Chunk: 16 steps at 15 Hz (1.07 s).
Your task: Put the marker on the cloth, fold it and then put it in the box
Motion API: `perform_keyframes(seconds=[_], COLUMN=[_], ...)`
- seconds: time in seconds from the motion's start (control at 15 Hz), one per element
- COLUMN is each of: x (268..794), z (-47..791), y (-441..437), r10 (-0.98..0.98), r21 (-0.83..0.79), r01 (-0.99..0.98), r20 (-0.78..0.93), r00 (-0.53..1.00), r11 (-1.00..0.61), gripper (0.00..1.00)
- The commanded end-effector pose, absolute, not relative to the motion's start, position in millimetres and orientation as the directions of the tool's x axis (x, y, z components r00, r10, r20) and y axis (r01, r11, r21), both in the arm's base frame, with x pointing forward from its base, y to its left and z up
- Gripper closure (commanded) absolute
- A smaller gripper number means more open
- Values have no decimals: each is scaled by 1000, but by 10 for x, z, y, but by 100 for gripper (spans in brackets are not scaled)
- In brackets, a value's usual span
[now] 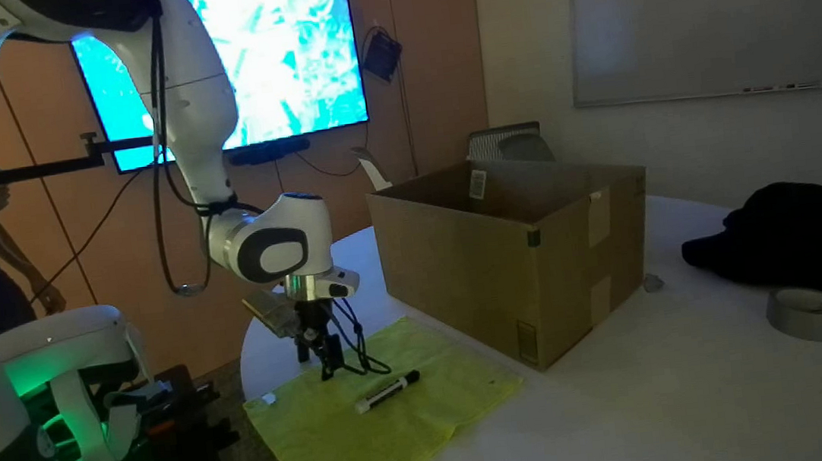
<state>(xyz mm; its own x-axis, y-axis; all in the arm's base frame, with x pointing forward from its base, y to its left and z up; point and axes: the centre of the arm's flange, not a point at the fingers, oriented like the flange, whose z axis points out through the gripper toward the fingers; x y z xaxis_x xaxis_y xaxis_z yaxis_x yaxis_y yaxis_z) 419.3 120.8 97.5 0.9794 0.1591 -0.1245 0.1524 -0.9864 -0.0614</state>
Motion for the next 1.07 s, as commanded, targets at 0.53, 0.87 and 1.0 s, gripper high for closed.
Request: perform_keyframes(seconds=[0.53,0.87,1.0], x=[4288,4280,4254], z=[1052,1353,1558], y=[1045,812,638], r10=[157,113,77], r21=[-41,-21,-29], r01=[154,112,76], r20=[-109,-71,-37], r00=[982,991,996], r11=[-987,-994,-997], gripper=[88,100,96])
